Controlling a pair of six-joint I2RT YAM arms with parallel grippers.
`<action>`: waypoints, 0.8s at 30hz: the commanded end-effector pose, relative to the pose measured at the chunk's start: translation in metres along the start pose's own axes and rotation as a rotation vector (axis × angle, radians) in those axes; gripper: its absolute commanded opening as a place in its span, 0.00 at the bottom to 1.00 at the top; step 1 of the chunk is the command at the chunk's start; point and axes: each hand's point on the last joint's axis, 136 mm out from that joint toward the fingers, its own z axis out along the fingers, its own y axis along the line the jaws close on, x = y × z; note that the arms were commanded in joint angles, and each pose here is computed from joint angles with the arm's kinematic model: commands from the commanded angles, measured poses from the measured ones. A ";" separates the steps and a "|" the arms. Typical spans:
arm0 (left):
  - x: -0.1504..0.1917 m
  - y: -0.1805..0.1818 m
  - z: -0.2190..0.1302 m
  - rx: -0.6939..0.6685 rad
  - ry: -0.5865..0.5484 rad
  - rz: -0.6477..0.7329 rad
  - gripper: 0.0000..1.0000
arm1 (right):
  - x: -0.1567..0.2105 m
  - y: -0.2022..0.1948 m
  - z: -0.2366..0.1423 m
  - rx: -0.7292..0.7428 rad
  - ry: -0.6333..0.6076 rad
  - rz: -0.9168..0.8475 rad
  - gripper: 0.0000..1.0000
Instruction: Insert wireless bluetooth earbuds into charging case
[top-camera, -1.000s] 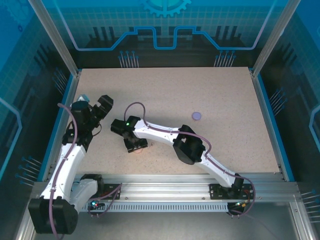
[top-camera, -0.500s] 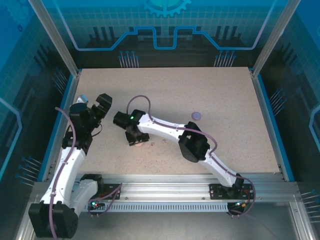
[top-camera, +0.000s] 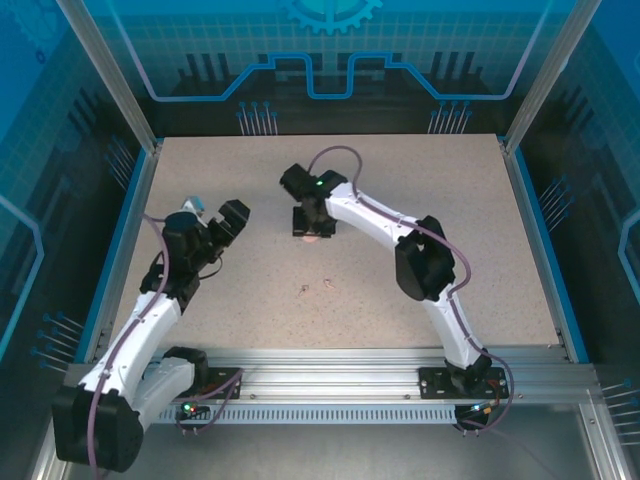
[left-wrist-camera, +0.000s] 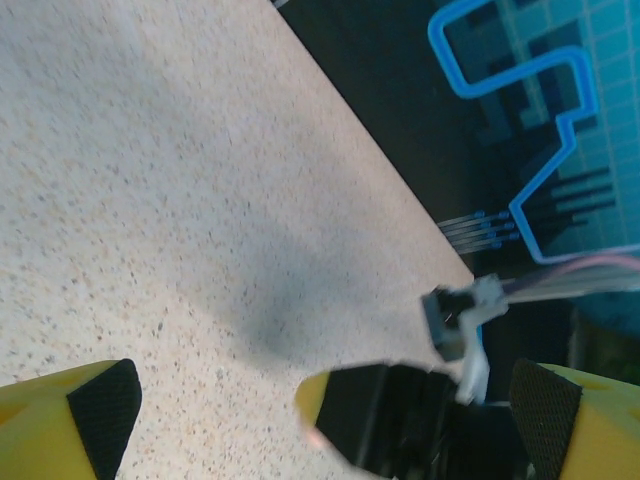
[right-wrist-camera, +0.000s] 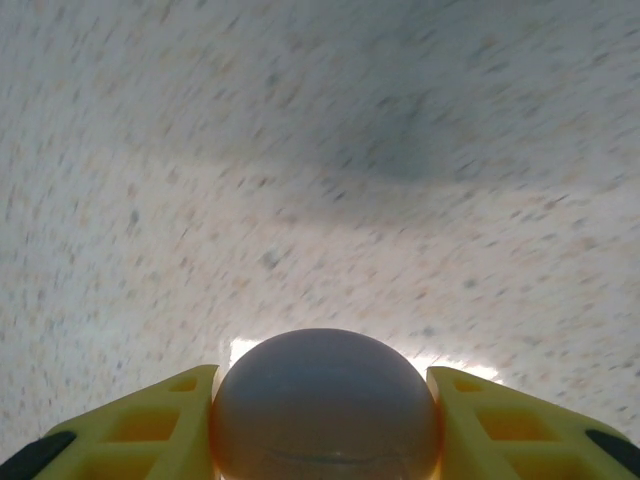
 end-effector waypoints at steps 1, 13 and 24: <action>0.014 -0.015 0.010 0.115 0.025 0.057 0.99 | -0.014 -0.006 -0.010 -0.067 -0.010 0.102 0.45; 0.072 -0.051 0.054 0.323 0.206 0.221 0.99 | -0.050 -0.021 -0.009 -0.203 0.009 0.401 0.45; 0.096 -0.055 0.081 0.393 0.226 0.305 0.99 | -0.054 -0.012 -0.014 -0.345 0.045 0.640 0.45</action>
